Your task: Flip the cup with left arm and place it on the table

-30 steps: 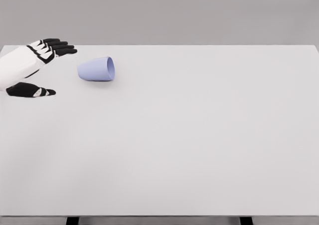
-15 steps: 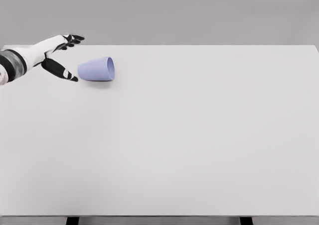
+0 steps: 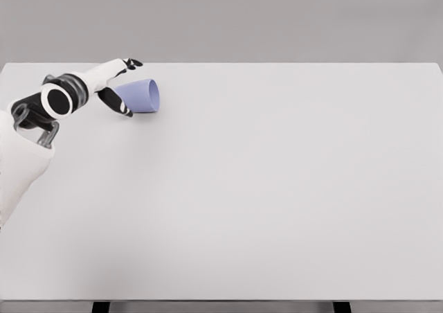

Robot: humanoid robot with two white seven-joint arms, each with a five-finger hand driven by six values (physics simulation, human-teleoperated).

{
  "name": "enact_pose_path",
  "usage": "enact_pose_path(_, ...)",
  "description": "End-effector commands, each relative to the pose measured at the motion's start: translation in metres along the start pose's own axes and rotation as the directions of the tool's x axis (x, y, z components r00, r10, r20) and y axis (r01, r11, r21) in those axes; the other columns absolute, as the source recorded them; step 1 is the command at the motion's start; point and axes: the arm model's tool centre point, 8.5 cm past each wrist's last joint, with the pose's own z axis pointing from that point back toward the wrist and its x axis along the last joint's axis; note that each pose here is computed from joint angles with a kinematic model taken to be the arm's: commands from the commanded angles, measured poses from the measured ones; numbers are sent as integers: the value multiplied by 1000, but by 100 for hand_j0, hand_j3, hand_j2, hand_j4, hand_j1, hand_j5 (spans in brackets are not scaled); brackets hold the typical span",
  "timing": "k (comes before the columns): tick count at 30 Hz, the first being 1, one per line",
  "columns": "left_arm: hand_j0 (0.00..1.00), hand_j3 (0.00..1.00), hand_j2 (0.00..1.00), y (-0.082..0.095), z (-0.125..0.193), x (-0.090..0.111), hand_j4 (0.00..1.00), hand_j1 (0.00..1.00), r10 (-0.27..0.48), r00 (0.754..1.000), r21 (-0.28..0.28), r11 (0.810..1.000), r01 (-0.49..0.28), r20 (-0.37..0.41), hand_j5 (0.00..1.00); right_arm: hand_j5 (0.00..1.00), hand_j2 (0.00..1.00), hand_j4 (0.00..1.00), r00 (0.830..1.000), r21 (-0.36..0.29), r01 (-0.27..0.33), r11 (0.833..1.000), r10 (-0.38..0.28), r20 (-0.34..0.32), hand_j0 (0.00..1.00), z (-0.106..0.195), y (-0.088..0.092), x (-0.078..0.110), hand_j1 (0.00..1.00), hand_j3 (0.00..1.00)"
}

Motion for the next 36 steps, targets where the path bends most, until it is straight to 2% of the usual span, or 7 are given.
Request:
enact_pose_path(1,98,98,98,-1,-2,3,98,98,-41,999,17,999,41,-4,98,100,100,100,1000,0,0,1000,0,0,100,0,0,0,100,100)
enact_pose_path(5,97,97,97,-7,-4,7,97,97,-77,997,10,997,77,-5,97,100,100,100,1000,0,0,1000,0,0,100,0,0,0,100,100)
enact_pose_path(8,95,95,95,-14,-22,5,95,95,-119,993,-15,993,119,10,95,100,100,100,1000,0,0,1000,0,0,100,0,0,0,100,100)
enact_pose_path(12,95,95,95,-16,-25,4,95,95,-119,993,-23,993,119,6,95,100,100,100,1000,0,0,1000,0,0,100,0,0,0,100,100)
enact_pose_path(19,95,95,95,-18,-29,1,95,95,-160,986,-12,987,160,-35,95,100,100,100,1000,0,2,1000,-2,1,100,0,0,0,100,100)
enact_pose_path(27,95,95,95,-21,-35,15,95,95,-219,975,6,976,219,-25,95,100,100,100,1000,0,0,1000,0,0,100,0,0,0,100,100)
enact_pose_path(36,95,95,95,-27,-51,1,95,95,-197,977,-44,980,194,-78,95,100,100,100,1000,0,0,1000,0,0,100,0,0,0,100,100)
